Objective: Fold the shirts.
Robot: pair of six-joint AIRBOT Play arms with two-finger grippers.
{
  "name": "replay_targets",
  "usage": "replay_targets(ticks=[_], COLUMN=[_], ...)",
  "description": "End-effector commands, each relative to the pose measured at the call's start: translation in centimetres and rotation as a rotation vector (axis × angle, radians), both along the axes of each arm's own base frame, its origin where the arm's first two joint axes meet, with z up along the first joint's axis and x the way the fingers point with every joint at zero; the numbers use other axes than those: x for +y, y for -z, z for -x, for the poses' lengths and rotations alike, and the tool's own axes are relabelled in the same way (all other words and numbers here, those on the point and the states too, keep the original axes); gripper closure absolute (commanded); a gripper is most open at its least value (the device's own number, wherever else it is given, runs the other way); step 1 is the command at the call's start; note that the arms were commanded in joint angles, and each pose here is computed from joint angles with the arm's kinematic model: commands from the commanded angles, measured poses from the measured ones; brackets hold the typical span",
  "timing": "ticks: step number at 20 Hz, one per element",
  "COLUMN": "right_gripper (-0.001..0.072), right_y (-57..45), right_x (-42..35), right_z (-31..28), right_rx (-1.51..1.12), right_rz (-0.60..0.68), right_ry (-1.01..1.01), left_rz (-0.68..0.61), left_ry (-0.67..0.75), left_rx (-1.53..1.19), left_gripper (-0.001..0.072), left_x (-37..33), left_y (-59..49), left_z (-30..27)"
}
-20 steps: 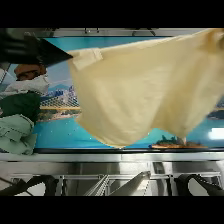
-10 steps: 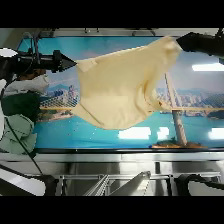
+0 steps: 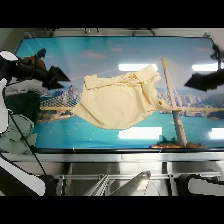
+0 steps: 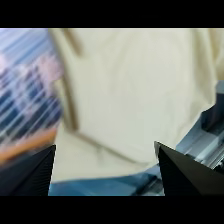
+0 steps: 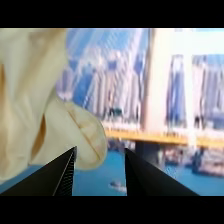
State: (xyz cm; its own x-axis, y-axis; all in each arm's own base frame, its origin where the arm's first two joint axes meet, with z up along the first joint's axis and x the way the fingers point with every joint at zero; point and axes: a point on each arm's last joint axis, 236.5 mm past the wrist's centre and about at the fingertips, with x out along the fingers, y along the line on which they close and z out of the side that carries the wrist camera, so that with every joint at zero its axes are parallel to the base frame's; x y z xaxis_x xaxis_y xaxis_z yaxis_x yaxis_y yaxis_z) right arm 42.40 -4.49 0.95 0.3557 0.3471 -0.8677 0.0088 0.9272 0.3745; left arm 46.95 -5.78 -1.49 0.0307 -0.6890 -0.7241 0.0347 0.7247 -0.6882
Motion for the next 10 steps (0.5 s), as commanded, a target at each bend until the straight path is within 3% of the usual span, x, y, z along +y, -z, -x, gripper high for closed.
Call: replay_targets(ticks=[1,2,5,10], right_gripper=[0.0296,0.0218,0.0217,0.0217], right_y=[6.5,7.7,9.4,12.1], right_x=[-1.1,-0.5,2.3,6.2], right_z=[6.6,7.0,6.3,5.2], right_rx=[0.218,0.217,0.183,0.215], right_rz=[-0.093,-0.122,-0.204,-0.235], right_ry=[0.076,0.092,0.099,0.055], left_rz=[-0.097,-0.088,-0.104,-0.106], left_ry=[0.000,-0.009,-0.029,0.074], left_rx=[0.253,0.267,0.274,0.358], left_gripper=[-0.0002,-0.0002,0.0016,0.0016], left_x=[3.0,2.6,1.1,-2.8], left_y=[5.0,6.1,8.9,12.3], left_z=[5.5,6.0,6.3,8.1])
